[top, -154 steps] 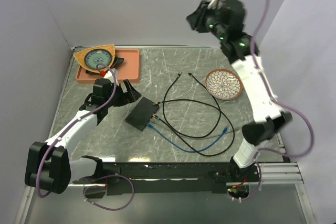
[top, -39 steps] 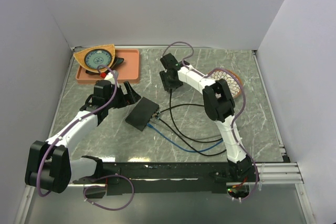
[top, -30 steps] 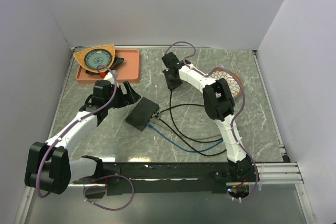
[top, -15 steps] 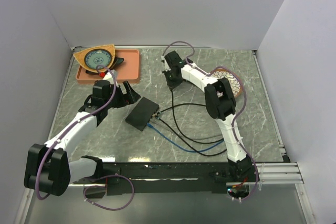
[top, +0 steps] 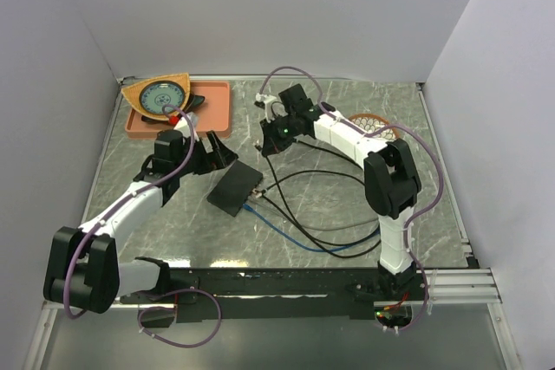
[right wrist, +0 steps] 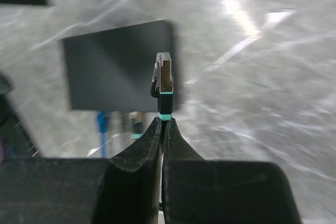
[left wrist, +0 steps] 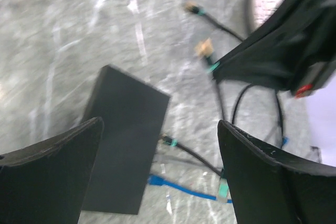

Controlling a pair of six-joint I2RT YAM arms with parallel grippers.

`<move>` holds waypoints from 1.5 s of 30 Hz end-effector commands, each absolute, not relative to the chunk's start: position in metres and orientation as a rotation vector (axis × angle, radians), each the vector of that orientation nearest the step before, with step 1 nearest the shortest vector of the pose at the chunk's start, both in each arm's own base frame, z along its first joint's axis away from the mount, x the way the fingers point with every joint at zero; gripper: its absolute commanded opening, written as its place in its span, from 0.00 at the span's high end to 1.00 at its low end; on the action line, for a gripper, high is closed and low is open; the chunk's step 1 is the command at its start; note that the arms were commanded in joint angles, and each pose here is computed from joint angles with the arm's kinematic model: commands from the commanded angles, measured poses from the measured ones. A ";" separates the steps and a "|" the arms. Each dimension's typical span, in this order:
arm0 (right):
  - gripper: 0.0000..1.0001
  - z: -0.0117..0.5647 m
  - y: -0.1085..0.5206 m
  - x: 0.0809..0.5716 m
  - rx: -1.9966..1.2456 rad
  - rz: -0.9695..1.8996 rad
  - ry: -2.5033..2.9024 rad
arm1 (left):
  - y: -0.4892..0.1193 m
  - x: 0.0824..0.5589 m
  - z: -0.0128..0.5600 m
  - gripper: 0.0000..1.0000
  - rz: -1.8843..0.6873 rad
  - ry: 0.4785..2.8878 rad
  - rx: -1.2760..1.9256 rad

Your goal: Insert the plug into the switch port

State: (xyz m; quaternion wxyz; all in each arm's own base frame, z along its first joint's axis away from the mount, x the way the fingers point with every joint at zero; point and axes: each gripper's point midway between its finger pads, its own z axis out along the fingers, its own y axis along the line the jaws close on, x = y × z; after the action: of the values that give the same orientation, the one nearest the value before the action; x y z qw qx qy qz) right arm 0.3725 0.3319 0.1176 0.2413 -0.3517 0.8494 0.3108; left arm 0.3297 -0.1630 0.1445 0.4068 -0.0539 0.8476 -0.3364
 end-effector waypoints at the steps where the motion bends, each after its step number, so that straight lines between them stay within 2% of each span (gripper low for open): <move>1: 1.00 0.142 0.350 0.341 -1.093 1.106 2.176 | -0.182 0.332 0.178 0.04 -1.006 1.994 -0.028; 10: 1.00 0.178 0.366 0.315 -1.151 1.438 2.022 | -0.199 0.317 0.201 0.01 -1.154 1.870 0.107; 17: 1.00 0.190 0.371 0.307 -1.163 1.546 1.971 | -0.202 0.314 0.201 0.10 -1.187 1.849 0.122; 22: 1.00 0.191 0.369 0.303 -1.166 1.554 1.973 | -0.205 0.318 0.199 0.21 -1.214 1.847 0.099; 23: 1.00 0.191 0.370 0.302 -1.170 1.558 1.971 | -0.206 0.318 0.200 0.27 -1.220 1.845 0.099; 25: 1.00 0.191 0.368 0.301 -1.171 1.559 1.973 | -0.207 0.320 0.201 0.31 -1.233 1.835 0.099; 29: 1.00 0.192 0.368 0.300 -1.168 1.563 1.970 | -0.211 0.320 0.203 0.47 -1.265 1.832 0.124; 31: 1.00 0.194 0.368 0.301 -1.167 1.562 1.969 | -0.214 0.318 0.203 0.49 -1.289 1.831 0.143; 37: 1.00 0.196 0.370 0.302 -1.166 1.568 1.967 | -0.214 0.317 0.205 0.64 -1.290 1.824 0.146; 40: 1.00 0.196 0.369 0.302 -1.165 1.558 1.970 | -0.212 0.317 0.205 0.79 -1.274 1.828 0.134; 41: 1.00 0.195 0.369 0.303 -1.162 1.549 1.978 | -0.212 0.317 0.205 0.94 -1.272 1.828 0.134; 42: 1.00 0.195 0.368 0.303 -1.163 1.546 1.980 | -0.212 0.317 0.206 0.99 -1.270 1.828 0.130; 45: 1.00 0.197 0.367 0.305 -1.167 1.498 1.986 | -0.211 0.318 0.206 0.99 -1.264 1.829 0.123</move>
State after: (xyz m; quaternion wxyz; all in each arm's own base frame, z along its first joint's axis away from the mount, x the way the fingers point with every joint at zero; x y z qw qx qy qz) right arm 0.3026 0.3688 0.1644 0.1581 -0.4001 0.7240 0.5393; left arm 0.3167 -0.2109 0.1884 0.4140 0.0306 0.7544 -0.5085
